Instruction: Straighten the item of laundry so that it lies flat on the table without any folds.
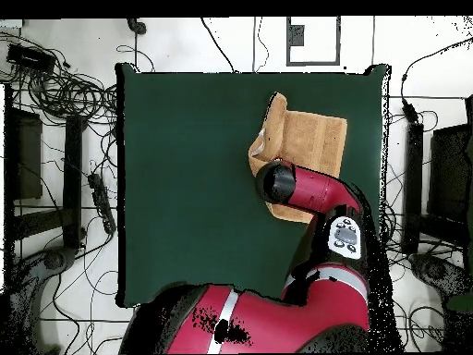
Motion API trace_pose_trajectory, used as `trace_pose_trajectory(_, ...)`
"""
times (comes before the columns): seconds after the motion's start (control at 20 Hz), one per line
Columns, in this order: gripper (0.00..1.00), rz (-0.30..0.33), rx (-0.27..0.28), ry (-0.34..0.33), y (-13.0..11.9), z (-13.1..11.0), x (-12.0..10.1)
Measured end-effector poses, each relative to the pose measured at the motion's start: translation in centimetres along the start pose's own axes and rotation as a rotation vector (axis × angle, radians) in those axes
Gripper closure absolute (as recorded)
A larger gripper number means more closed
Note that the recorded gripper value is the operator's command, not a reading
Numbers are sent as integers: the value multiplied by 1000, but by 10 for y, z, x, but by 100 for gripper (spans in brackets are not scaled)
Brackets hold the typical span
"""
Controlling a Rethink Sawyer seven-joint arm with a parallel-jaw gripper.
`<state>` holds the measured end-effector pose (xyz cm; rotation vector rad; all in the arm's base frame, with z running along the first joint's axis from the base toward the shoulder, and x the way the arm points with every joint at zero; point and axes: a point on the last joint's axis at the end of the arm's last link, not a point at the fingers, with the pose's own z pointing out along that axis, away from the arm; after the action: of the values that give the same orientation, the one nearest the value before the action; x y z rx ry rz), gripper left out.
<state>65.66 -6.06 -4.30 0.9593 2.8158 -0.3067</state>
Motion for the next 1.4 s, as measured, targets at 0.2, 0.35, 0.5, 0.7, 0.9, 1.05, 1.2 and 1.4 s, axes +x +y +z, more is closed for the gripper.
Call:
trace_pose_trajectory(0.2, 0, 11, -3, 3, 1, -1, 0)
trace_pose_trajectory(0.35, 0, 15, -7, 6, 6, -2, 3)
trace_pose_trajectory(0.5, 0, 15, -15, 6, 16, -5, 7)
trace_pose_trajectory(0.7, 0, 11, -28, 7, 33, -11, 15)
trace_pose_trajectory(0.9, 0, -3, -47, 6, 64, -22, 33)
trace_pose_trajectory(1.05, 0, -7, -56, 3, 81, -29, 43)
trace_pose_trajectory(1.2, 0, -3, -64, -1, 95, -36, 51)
trace_pose_trajectory(1.4, 0, 16, -77, 4, 107, -44, 58)
